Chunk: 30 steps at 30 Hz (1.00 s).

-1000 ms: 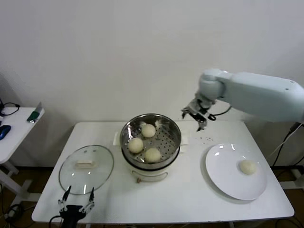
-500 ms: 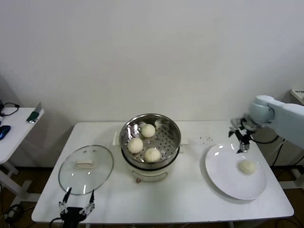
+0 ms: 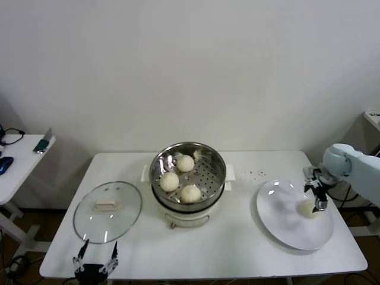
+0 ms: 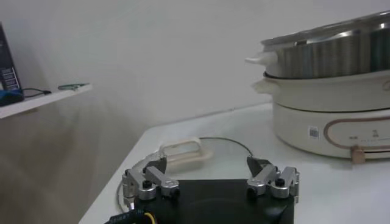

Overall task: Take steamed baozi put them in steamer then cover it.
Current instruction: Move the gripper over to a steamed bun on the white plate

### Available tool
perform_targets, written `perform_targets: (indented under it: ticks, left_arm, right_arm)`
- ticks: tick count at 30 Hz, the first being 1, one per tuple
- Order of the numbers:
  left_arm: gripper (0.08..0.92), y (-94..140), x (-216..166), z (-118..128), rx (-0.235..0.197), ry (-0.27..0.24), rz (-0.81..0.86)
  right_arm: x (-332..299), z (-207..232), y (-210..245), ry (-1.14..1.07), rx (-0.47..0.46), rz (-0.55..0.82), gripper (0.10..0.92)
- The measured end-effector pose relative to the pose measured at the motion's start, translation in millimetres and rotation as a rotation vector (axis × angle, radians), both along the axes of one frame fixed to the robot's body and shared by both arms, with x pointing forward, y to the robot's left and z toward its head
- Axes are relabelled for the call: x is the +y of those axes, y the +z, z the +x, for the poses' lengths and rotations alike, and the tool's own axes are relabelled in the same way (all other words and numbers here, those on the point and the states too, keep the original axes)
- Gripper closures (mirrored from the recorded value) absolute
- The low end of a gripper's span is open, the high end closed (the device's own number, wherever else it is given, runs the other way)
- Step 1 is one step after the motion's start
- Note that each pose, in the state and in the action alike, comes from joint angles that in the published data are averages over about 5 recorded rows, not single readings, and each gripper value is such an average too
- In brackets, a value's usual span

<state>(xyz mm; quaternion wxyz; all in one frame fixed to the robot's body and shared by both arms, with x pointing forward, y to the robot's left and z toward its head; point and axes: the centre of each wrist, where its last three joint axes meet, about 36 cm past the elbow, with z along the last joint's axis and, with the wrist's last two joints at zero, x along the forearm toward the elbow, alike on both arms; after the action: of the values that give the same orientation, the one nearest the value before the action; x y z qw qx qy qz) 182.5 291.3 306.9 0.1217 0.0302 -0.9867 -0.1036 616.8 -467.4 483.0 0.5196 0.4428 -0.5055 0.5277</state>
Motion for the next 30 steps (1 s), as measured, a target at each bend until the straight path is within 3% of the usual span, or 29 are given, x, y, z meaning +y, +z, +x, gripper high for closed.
perform_targets:
  ticks: [14, 30]
  left_arm:
    - [0.177, -3.5, 2.1, -2.8, 0.008, 0.005, 0.006]
    - [0.177, -0.5, 1.6, -4.5, 0.005, 0.004, 0.007]
  right_arm:
    - [-4.2, 4.7, -28.3, -0.016, 0.033, -0.019, 0.201]
    - [1.3, 12.0, -20.5, -0.018, 0.023, -0.007, 0.33]
